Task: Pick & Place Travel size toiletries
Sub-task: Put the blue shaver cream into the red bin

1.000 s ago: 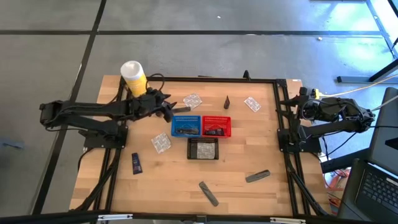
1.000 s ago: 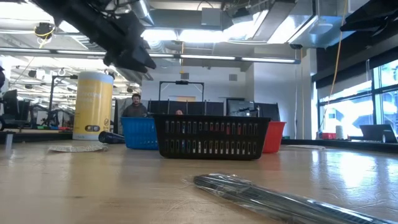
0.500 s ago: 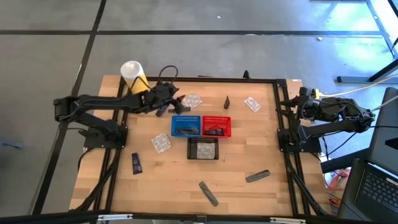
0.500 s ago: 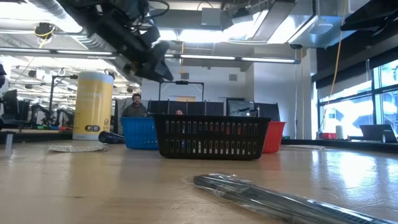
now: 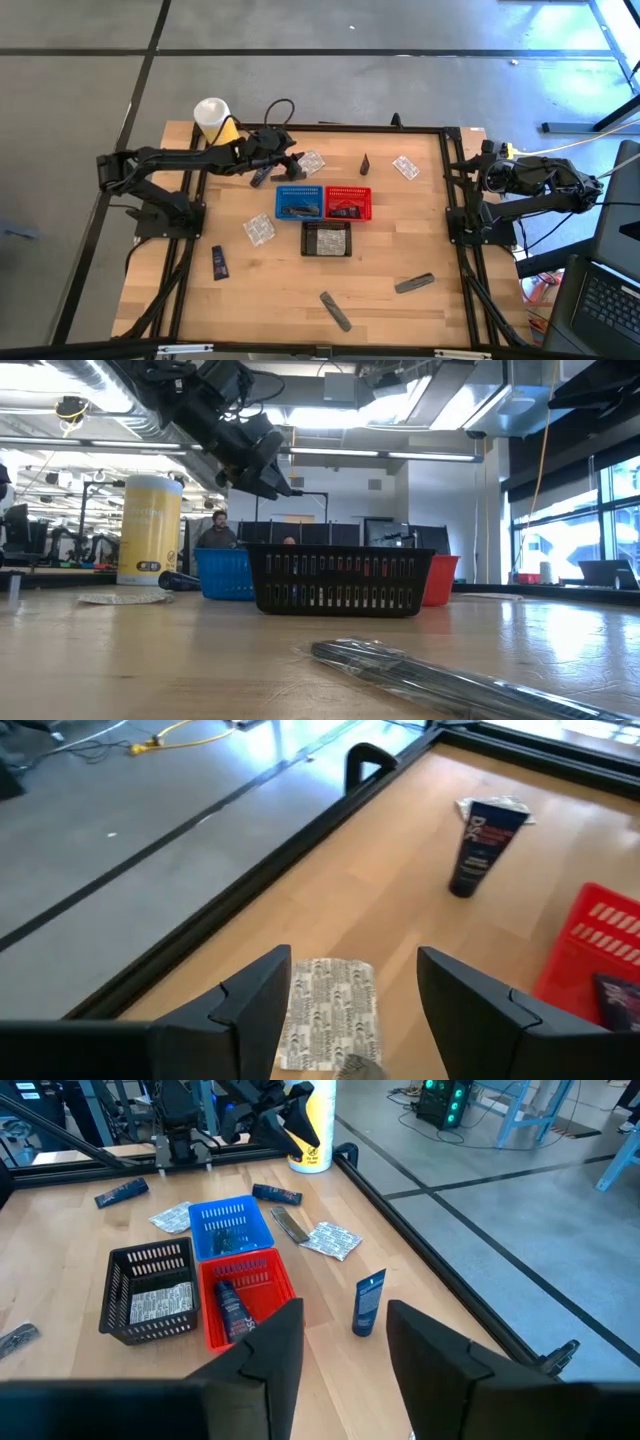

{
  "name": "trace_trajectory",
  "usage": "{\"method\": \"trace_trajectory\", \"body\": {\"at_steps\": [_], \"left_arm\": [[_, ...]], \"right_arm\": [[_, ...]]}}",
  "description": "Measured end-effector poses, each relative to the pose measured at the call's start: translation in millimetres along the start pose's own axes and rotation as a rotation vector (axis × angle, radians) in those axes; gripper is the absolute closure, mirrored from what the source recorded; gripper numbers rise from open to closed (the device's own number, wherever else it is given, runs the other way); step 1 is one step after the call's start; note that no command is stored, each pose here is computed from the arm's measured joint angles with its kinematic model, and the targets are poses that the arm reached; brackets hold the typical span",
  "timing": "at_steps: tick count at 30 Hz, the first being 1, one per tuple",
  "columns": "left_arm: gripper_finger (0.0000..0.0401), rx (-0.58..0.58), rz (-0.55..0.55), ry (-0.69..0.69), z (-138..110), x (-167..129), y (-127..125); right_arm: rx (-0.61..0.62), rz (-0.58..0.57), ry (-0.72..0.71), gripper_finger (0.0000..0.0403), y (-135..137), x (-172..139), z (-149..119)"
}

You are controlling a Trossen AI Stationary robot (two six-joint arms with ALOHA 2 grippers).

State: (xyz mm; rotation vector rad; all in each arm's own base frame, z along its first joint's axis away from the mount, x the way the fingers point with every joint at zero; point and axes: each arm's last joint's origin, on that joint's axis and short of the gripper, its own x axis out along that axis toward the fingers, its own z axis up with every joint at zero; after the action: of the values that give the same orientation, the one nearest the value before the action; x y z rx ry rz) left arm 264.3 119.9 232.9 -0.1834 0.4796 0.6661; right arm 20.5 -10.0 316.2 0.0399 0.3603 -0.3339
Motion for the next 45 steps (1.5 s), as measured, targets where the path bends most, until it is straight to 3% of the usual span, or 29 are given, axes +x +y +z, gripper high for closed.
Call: {"method": "trace_trajectory", "body": {"at_steps": [8, 16, 28, 38, 43, 45], "left_arm": [[0.0189, 0.009, -0.019, 0.009, -0.7, -0.1, -0.7], [0.0189, 0.113, -0.203, 0.067, -5.8, -1.4, -7.6], [0.0189, 0.202, -0.328, 0.082, -12.4, -12.1, -37.7], [0.0189, 0.251, -0.329, 0.083, -18.7, -32.0, -64.7], [0.0189, 0.224, -0.37, 0.024, -26.0, -50.4, -65.3], [0.0189, 0.201, -0.358, 0.003, -31.7, -59.0, -61.6]], "right_arm": [[0.0, 0.0, 0.0, 0.0241, 0.0, 0.0, 0.0], [0.0, 0.0, 0.0, 0.0222, 0.0, 0.0, 0.0], [0.0, -0.001, 0.0, 0.0203, 0.0, 0.0, 0.0], [0.0, 0.0, 0.0, 0.0194, 0.0, 0.0, 0.0], [-0.003, -0.007, -0.002, 0.0194, -0.2, 0.0, 0.1], [-0.025, -0.06, -0.017, 0.0198, -1.6, 0.0, 1.1]]}}
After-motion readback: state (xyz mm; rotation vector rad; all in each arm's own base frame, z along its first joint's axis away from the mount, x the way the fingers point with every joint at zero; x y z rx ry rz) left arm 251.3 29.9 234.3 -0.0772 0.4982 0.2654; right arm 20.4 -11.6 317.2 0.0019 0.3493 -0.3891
